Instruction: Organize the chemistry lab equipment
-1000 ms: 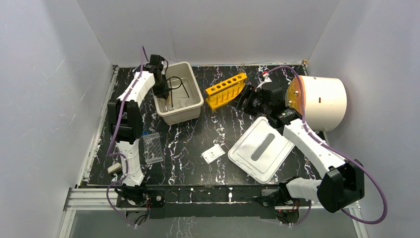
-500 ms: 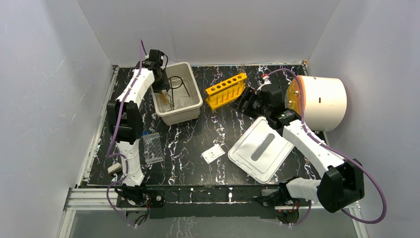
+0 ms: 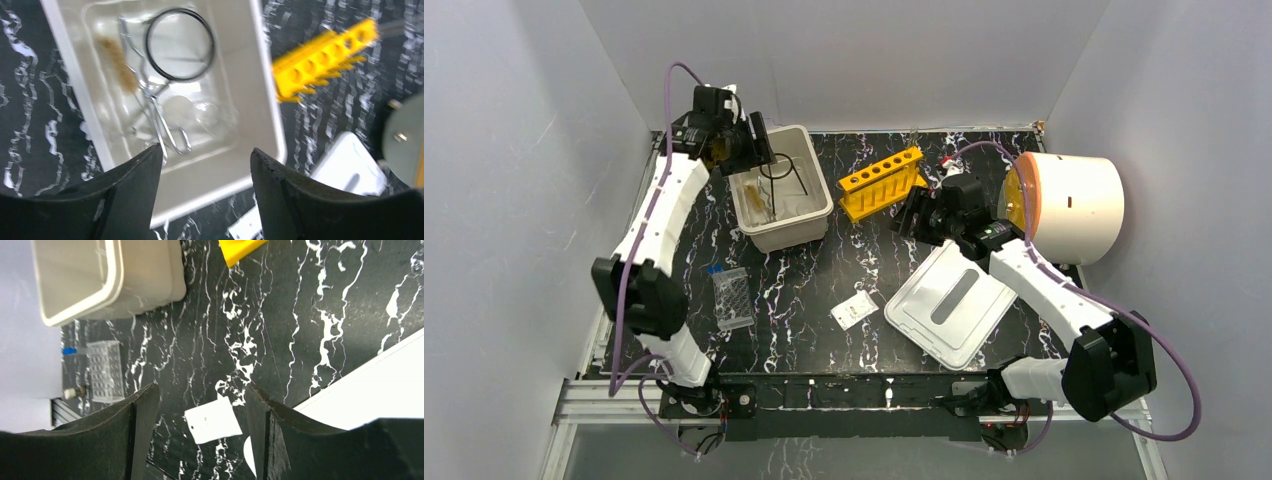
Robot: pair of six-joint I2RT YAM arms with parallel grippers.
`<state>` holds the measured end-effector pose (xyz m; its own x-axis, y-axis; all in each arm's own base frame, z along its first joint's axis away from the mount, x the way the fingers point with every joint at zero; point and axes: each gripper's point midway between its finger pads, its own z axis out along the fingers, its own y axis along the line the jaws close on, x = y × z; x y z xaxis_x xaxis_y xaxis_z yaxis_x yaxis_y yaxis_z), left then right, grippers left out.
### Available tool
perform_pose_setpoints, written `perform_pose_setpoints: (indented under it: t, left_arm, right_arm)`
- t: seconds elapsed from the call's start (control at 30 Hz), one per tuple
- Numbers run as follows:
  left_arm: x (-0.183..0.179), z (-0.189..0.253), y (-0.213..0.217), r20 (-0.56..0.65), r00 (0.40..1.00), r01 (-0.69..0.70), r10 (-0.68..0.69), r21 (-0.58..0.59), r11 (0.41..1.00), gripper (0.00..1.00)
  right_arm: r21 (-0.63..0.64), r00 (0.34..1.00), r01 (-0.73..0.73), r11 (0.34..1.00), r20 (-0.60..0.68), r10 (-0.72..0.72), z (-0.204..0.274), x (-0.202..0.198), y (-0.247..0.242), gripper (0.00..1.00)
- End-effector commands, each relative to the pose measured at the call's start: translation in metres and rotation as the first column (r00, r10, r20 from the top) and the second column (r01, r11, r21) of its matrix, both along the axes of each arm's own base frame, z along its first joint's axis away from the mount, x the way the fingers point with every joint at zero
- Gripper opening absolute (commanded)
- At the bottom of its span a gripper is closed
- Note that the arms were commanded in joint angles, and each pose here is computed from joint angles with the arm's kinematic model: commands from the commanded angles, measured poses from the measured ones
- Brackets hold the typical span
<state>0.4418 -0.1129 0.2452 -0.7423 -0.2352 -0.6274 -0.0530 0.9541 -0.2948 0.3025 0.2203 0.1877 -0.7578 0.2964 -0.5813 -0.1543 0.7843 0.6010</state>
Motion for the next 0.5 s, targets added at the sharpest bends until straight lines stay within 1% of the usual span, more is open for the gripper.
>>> perform_pose_setpoints:
  t: [0.0,0.13,0.17,0.27,0.37,0.47]
  left_arm:
    - [-0.047,0.039,-0.036,0.100,0.984,0.162,-0.149,-0.137,0.977,0.66]
    - [-0.081,0.050,-0.050,0.164,0.966,0.230,-0.198,-0.210,0.950,0.75]
    - [-0.088,0.051,-0.050,0.180,0.961,0.245,-0.208,-0.215,0.945,0.78]
    - [-0.102,0.054,-0.041,0.224,0.957,0.231,-0.186,-0.196,0.953,0.87]
    - [-0.109,0.054,-0.035,0.236,0.956,0.219,-0.174,-0.181,0.959,0.92]
    - [-0.114,0.053,-0.034,0.226,0.959,0.215,-0.171,-0.186,0.959,0.93]
  right_arm:
    - [-0.123,0.997,-0.082,0.989,-0.002,0.082,-0.021,-0.009,0.008,0.72]
    - [-0.227,0.989,-0.150,0.962,-0.035,0.146,-0.043,-0.022,0.022,0.72]
    - [-0.251,0.985,-0.175,0.952,-0.047,0.169,-0.048,-0.027,0.028,0.73]
    - [-0.347,0.971,-0.237,0.907,-0.068,0.228,-0.065,-0.041,0.043,0.73]
    - [-0.416,0.951,-0.307,0.856,-0.116,0.285,-0.084,-0.057,0.057,0.73]
    - [-0.473,0.936,-0.353,0.807,-0.169,0.310,-0.104,-0.067,0.067,0.73]
